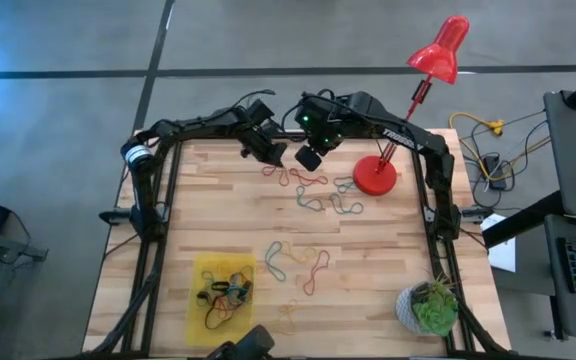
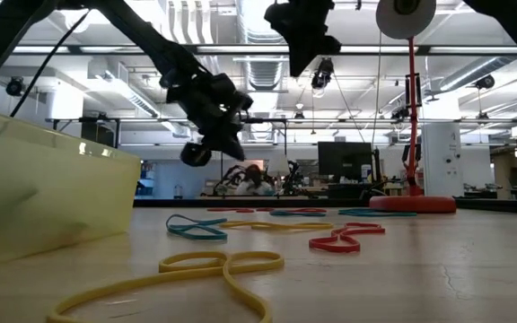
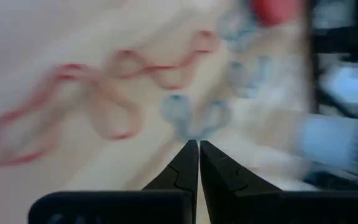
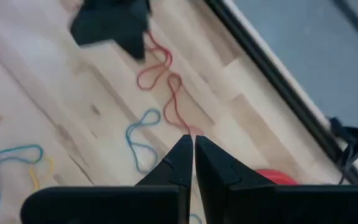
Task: Pick and place rubber bands into bin
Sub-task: Put the red rubber band into the bin
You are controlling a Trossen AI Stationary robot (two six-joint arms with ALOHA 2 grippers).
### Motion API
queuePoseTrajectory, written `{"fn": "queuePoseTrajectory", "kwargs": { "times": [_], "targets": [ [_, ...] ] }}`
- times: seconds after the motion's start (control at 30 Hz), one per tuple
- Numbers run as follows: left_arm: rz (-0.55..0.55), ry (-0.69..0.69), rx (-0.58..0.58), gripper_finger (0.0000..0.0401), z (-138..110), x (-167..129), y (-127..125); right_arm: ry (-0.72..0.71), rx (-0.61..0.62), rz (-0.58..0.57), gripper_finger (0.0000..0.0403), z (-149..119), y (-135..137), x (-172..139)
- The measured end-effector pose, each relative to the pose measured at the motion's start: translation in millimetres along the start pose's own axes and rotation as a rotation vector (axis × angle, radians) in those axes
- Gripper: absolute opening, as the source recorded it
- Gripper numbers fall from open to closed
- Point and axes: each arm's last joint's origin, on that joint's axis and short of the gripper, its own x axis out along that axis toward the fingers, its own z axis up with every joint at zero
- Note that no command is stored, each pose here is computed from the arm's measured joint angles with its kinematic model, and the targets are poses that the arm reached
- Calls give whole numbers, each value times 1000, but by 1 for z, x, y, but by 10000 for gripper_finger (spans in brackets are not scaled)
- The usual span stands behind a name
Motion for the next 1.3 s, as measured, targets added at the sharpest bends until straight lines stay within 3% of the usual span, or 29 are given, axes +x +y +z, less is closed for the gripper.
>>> {"fn": "queuePoseTrajectory", "kwargs": {
  "times": [0.1, 0.17, 0.27, 0.33, 0.47, 0.63, 0.87, 0.97, 1.13, 1.2, 1.3],
  "targets": [
    [179, 5, -1, 0, -7, -6, 7, 49, 3, 14, 8, -1, -5, 11],
    [268, 40, -17, 0, -12, -8, 11, 105, 8, 83, 8, -2, -8, 19],
    [165, 76, -15, 0, -13, -8, 6, 161, -4, 229, 8, -2, -8, 34],
    [154, 69, 17, 0, -15, -6, -2, 167, -16, 253, 8, -3, -8, 41],
    [371, 0, 89, 0, -21, -7, -11, 213, -29, 244, 8, -9, -8, 51],
    [431, 90, 124, 0, -29, -14, -11, 226, -39, 240, 8, -18, -13, 45],
    [382, 8, 175, 0, -44, -53, -40, 169, 1, 237, 8, -30, -27, 22],
    [291, -48, 242, 0, -51, -74, -56, 141, 11, 242, 8, -36, -32, 14],
    [116, -311, 504, 0, -54, -114, -92, 92, 28, 226, 8, -46, -40, 12],
    [46, -442, 523, 0, -48, -124, -104, 72, 39, 229, 8, -51, -43, 11],
    [1, -567, 483, 0, -29, -128, -103, 72, 62, 227, 8, -58, -45, 16]
  ]
}}
